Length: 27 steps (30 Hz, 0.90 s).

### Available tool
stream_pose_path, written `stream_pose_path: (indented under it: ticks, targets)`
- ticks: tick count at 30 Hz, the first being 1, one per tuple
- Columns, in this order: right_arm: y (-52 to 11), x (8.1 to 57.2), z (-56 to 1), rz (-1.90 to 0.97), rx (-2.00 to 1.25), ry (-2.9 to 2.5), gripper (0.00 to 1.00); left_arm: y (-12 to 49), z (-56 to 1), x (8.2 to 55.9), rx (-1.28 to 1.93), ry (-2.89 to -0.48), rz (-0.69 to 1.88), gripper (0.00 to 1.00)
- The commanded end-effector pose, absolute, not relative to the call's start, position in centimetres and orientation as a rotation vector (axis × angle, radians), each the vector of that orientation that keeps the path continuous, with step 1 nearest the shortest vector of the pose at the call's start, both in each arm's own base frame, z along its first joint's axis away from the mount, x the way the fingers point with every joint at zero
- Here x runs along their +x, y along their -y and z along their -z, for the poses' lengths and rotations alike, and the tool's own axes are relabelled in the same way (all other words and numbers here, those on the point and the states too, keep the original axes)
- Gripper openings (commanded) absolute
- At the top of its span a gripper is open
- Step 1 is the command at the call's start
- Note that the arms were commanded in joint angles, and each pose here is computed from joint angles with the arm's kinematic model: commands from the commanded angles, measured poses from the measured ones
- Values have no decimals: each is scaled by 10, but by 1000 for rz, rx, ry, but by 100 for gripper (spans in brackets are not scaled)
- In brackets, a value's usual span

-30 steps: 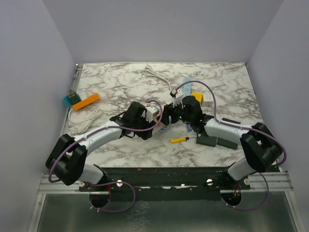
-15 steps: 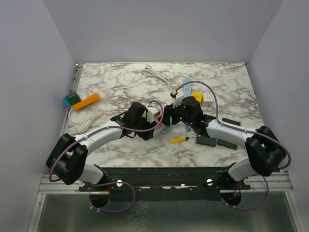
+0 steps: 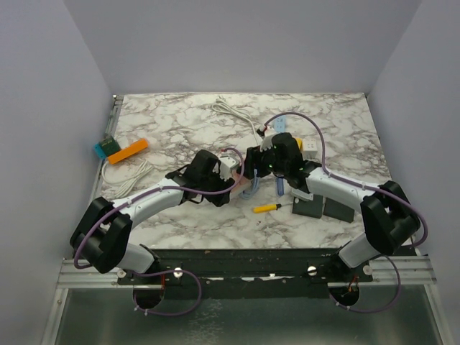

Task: Pull the plug off the socket
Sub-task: Remove the plug from the socket.

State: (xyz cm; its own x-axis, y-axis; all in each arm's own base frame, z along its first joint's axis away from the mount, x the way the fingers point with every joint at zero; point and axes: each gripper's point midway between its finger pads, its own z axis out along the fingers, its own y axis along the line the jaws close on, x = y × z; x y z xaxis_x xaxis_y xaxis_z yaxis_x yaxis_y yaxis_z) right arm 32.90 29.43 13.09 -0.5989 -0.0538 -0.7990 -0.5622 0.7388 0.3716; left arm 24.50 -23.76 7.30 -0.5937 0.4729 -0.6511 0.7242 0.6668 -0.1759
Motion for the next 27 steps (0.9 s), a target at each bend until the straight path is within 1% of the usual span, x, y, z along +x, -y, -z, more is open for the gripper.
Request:
stream_pose_path:
  ticks: [1, 17, 21, 27]
  targets:
    - [-287, 341, -138, -762, -440, -2084, 1, 230, -68, 243, 905, -2363, 542, 0]
    - [-294, 306, -164, -730, -536, -1878, 1, 226, -66, 247, 884, -2378, 515, 0]
    - [-293, 303, -161, -728, -530, -1871, 1, 226, -66, 247, 883, -2380, 519, 0]
    - [-292, 305, -175, -733, -498, -1818, 1, 226, -65, 247, 885, -2382, 521, 0]
